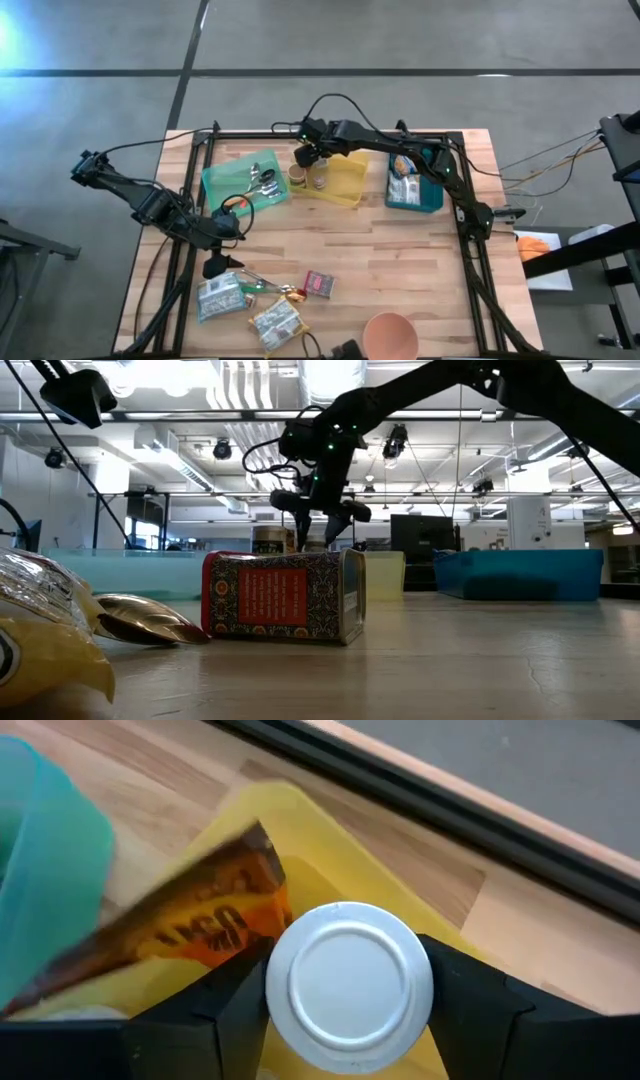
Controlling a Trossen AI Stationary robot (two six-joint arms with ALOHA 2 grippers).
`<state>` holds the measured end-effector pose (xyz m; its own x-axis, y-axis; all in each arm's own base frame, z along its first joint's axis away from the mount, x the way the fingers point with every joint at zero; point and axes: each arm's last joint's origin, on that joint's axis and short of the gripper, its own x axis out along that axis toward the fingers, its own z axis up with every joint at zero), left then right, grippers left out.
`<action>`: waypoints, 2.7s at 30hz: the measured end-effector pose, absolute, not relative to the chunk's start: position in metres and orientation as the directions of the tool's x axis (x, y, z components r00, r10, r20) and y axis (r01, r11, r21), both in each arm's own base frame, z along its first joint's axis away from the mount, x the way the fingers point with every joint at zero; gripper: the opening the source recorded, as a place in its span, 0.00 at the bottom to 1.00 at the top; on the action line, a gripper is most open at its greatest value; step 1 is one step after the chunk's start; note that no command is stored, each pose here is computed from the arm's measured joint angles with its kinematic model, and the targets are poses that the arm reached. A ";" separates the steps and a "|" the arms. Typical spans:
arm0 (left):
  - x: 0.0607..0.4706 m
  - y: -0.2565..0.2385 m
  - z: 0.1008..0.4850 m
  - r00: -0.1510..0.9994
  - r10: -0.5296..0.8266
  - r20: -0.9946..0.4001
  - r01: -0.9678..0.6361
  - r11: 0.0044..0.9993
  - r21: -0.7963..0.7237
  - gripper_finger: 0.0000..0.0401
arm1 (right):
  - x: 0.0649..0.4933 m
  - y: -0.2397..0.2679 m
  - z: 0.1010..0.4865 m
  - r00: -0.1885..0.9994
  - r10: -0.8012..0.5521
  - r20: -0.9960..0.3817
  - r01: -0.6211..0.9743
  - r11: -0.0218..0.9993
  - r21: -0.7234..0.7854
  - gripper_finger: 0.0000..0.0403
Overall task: Pick & Place Food Item
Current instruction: Put the white seasoning bottle into the yellow bin, then put the light blue noodle pack into the blue bin
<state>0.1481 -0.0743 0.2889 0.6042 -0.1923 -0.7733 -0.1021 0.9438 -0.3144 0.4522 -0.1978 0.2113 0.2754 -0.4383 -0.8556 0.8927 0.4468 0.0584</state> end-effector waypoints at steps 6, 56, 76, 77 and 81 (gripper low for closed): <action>0.148 -0.074 0.289 0.604 -0.192 -0.774 -0.102 0.944 -0.314 0.97 | 0.447 -0.195 0.209 0.215 -0.428 -0.878 0.892 0.452 -0.002 0.62; 0.161 -0.080 0.298 0.736 -0.226 -0.639 -0.078 0.909 -0.411 0.97 | 0.366 0.046 0.330 0.373 -0.448 -0.813 0.564 0.805 -0.184 0.64; 0.169 -0.087 0.266 0.505 -0.218 -0.835 -0.124 0.939 -0.320 0.97 | 0.357 0.136 0.251 0.688 -0.248 -0.682 0.393 0.917 0.063 0.64; 0.171 -0.089 0.260 0.454 -0.222 -0.863 -0.108 0.948 -0.300 0.97 | 0.357 0.136 0.248 0.691 -0.245 -0.680 0.390 0.918 0.067 0.64; 0.178 -0.096 0.236 0.261 -0.208 -0.943 -0.005 0.976 -0.217 0.97 | 0.357 0.139 0.239 0.717 -0.230 -0.658 0.390 0.915 0.106 0.64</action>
